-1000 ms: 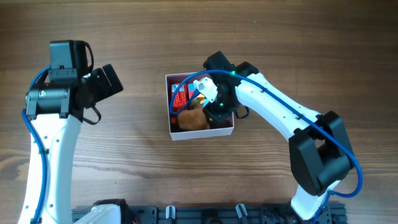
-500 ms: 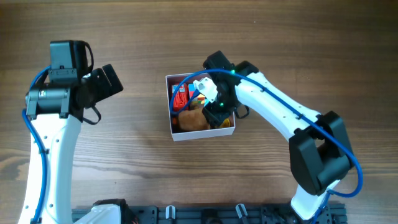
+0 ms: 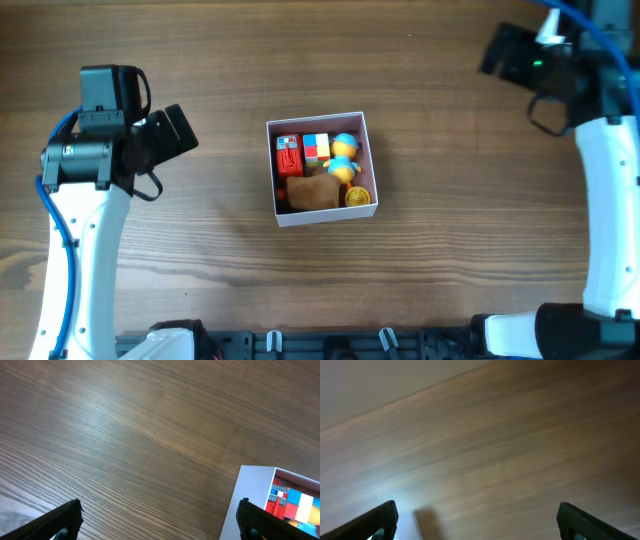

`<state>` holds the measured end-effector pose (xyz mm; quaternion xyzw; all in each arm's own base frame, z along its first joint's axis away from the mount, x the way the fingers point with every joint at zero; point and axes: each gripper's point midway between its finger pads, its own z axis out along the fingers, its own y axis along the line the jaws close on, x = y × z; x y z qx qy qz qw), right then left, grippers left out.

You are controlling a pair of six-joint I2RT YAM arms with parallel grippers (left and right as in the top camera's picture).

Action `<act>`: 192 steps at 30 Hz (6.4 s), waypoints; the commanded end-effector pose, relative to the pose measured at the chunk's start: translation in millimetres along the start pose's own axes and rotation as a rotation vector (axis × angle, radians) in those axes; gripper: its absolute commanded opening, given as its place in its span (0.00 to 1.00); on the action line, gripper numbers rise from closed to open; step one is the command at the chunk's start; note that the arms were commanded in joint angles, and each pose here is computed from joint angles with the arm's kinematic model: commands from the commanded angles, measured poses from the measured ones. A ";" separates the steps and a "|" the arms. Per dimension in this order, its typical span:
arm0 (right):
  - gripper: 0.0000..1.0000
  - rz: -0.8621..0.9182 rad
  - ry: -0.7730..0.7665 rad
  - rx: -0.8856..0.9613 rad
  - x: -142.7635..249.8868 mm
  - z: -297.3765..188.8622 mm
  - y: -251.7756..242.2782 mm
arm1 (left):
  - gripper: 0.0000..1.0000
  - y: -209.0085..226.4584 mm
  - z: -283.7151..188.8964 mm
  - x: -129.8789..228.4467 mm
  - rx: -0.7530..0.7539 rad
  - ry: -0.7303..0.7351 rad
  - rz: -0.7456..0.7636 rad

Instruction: Pack container

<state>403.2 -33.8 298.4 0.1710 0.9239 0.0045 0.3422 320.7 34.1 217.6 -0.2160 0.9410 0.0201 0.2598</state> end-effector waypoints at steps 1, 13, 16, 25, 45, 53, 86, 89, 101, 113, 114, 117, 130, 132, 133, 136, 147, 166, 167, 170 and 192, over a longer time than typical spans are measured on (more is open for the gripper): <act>0.99 -0.032 0.047 0.017 13.3 29.0 -21.6 | 1.00 0.2 0.3 -9.1 0.001 -0.031 -0.019; 1.00 -0.109 -0.154 -0.122 117.5 -59.6 -27.3 | 0.96 11.2 -85.1 36.8 0.178 -0.266 0.026; 1.00 -0.113 -0.254 -0.141 152.3 -90.1 -38.2 | 1.00 22.4 -96.2 76.4 0.259 -0.356 -0.049; 1.00 -0.051 -0.258 -0.058 184.3 -80.0 -62.7 | 1.00 30.6 -69.0 105.6 0.250 -0.309 -0.098; 1.00 -0.050 -0.254 -0.057 185.0 -79.5 -62.8 | 1.00 -15.0 13.0 90.6 0.259 -0.074 0.302; 1.00 -0.050 -0.254 -0.057 185.0 -79.5 -62.8 | 1.00 -16.8 23.1 84.4 0.238 -0.095 0.471; 1.00 -0.050 -0.257 -0.057 184.9 -80.1 -62.9 | 1.00 13.1 -57.9 126.9 0.299 -0.465 0.484; 1.00 -0.053 -0.337 -0.064 182.3 -97.2 -65.5 | 1.00 13.0 -57.9 127.0 0.300 -0.465 0.484; 1.00 -0.290 -1.060 -0.398 168.9 -72.7 -10.7 | 1.00 13.1 -57.9 126.9 0.299 -0.465 0.484; 1.00 -0.277 -0.841 -0.355 203.5 -11.6 -18.6 | 1.00 13.1 -57.9 126.9 0.299 -0.465 0.484; 1.00 -0.277 -0.839 -0.355 203.7 -11.2 -18.6 | 1.00 13.1 -57.9 126.9 0.299 -0.465 0.484; 1.00 -0.277 -0.837 -0.355 203.9 -10.8 -18.6 | 1.00 13.0 -57.9 127.0 0.300 -0.465 0.484; 1.00 -0.280 -0.834 -0.358 204.5 -10.5 -17.6 | 1.00 -3.4 -76.4 143.3 0.460 -0.548 0.485; 1.00 -0.280 -0.834 -0.358 204.6 -10.3 -17.6 | 1.00 -7.6 -77.4 138.6 0.528 -0.675 0.384; 1.00 -0.280 -0.834 -0.358 204.5 -10.5 -17.6 | 1.00 -10.9 -73.9 131.9 0.547 -0.737 0.362; 1.00 -0.279 -0.834 -0.358 204.5 -10.5 -17.6 | 1.00 -25.0 -68.6 102.3 0.604 -0.922 0.319; 1.00 -0.280 -0.834 -0.358 204.6 -10.3 -17.6 | 1.00 -9.5 7.6 107.4 0.561 -0.855 0.066; 1.00 -0.280 -0.834 -0.358 204.5 -10.5 -17.6 | 1.00 -6.3 9.5 106.3 0.535 -0.855 0.023; 1.00 -0.280 -0.834 -0.358 204.6 -10.3 -17.6 | 1.00 -6.3 9.5 106.3 0.535 -0.855 0.023; 1.00 -0.280 -0.834 -0.358 204.6 -10.3 -17.6 | 1.00 -6.3 9.5 106.3 0.535 -0.855 0.023; 1.00 -0.280 -0.834 -0.358 204.6 -10.3 -17.6 | 1.00 -6.4 9.8 106.5 0.534 -0.853 0.023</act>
